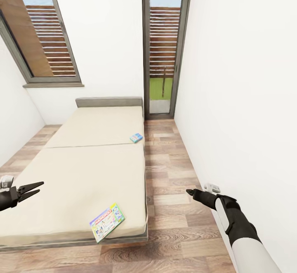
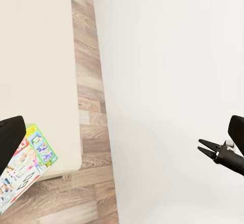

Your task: Put all the toys in the child's room - the three board games (two on the bed and one on the table), the two jigsaw puzzles on the table, and the tennis ball on the table - inside the toy box on the table in the child's room.

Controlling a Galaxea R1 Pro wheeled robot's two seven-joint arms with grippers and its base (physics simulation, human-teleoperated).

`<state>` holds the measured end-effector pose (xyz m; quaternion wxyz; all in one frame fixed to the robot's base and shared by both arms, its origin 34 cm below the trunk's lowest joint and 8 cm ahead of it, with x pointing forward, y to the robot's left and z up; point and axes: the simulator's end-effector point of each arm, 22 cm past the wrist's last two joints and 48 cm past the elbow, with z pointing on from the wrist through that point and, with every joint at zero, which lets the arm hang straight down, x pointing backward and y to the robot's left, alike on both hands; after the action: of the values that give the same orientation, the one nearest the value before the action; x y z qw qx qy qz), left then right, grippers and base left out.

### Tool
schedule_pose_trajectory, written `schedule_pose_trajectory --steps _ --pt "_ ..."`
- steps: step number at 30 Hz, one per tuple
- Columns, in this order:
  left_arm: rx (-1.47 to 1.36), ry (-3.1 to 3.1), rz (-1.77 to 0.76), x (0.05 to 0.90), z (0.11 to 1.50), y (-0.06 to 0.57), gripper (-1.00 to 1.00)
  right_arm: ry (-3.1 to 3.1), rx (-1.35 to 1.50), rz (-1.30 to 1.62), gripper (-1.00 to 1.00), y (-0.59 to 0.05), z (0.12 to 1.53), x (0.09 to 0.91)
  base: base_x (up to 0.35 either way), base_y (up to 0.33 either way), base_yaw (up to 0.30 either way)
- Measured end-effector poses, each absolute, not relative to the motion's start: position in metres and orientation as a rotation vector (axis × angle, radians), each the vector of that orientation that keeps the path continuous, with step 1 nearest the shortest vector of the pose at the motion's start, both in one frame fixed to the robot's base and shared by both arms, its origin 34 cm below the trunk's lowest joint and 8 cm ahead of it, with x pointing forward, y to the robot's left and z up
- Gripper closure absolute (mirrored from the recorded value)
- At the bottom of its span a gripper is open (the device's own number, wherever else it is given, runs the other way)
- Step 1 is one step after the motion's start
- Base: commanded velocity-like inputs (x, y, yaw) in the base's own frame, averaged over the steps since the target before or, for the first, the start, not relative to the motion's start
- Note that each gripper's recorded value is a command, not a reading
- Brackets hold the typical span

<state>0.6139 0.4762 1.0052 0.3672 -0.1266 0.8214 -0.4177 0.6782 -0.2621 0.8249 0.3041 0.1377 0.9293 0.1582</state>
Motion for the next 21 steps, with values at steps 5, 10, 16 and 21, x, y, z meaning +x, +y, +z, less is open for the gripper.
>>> schedule_pose_trajectory --steps 5,10,16,21 --pt "-0.320 2.103 -1.072 0.614 1.009 0.476 -1.00 2.454 0.362 0.421 -1.00 -0.261 0.830 0.680 0.000 0.000 0.000" --pt "-0.315 2.095 -1.072 0.614 1.014 0.476 -1.00 2.446 0.360 0.422 -1.00 -0.261 0.834 0.681 0.000 0.000 0.000" --pt "-0.309 2.087 -1.072 0.614 1.019 0.476 -1.00 2.435 0.357 0.422 -1.00 -0.261 0.840 0.683 0.000 0.000 0.000" --pt "-0.305 2.078 -1.075 0.614 1.022 0.475 -1.00 2.427 0.354 0.423 -1.00 -0.262 0.845 0.684 0.000 0.000 0.000"
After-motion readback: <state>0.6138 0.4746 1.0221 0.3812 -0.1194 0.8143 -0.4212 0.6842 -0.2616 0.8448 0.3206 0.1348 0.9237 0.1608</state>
